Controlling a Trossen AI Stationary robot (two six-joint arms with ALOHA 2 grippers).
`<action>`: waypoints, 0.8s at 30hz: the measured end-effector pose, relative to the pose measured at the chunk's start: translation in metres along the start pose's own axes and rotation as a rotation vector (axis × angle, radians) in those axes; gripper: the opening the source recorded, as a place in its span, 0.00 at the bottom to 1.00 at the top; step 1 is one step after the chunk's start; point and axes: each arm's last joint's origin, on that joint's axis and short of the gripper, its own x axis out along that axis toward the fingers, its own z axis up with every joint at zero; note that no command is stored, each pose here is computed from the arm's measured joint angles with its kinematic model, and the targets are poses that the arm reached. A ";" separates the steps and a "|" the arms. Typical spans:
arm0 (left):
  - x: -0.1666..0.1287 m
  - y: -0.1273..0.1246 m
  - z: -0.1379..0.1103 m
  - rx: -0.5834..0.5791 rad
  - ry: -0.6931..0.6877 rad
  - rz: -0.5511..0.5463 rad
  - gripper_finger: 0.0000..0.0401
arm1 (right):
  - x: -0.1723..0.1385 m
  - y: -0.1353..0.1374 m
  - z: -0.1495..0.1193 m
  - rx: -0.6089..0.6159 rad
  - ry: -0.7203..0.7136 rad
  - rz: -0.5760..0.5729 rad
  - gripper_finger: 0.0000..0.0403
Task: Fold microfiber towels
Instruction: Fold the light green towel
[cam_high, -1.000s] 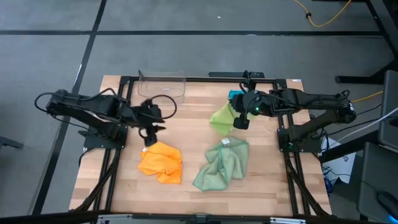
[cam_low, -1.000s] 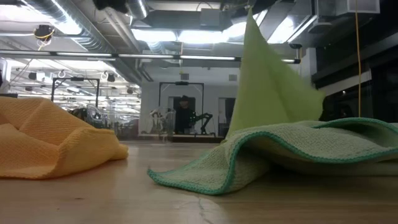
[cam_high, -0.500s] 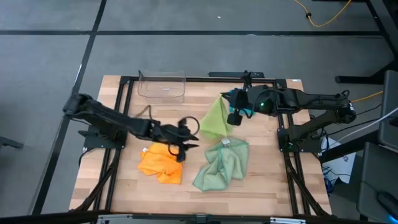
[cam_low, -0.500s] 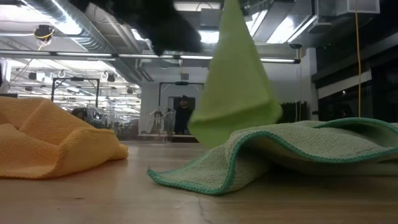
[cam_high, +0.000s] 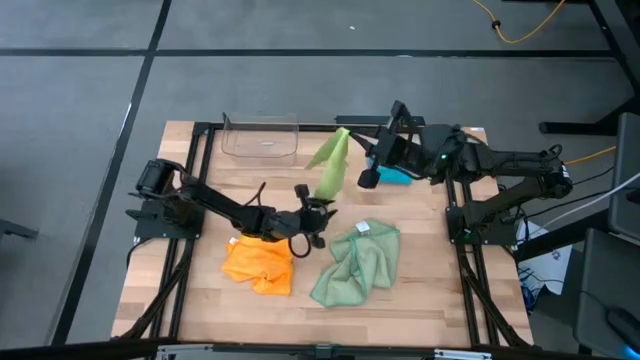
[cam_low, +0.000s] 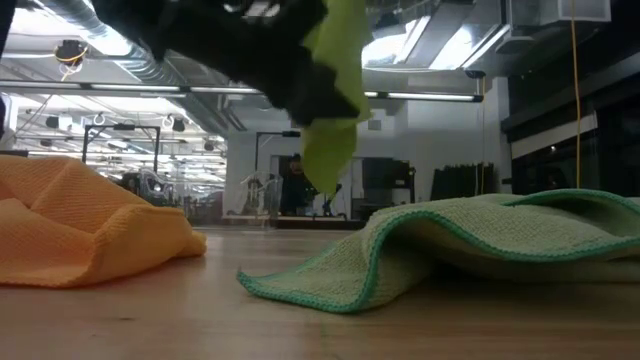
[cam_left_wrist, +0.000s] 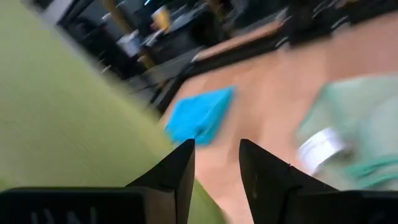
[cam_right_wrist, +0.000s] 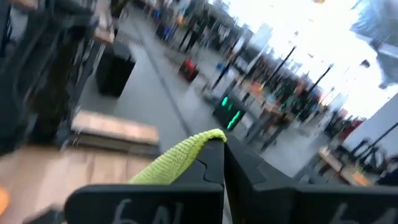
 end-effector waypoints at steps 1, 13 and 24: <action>0.002 0.001 -0.003 0.006 0.027 0.051 0.29 | 0.000 -0.001 0.003 0.002 -0.028 -0.004 0.00; -0.020 0.009 0.005 0.108 0.165 0.441 0.29 | -0.004 0.005 0.001 -0.044 0.039 -0.031 0.00; -0.009 0.007 0.016 -0.213 -0.080 -0.046 0.29 | -0.004 0.004 0.000 -0.039 0.050 -0.048 0.00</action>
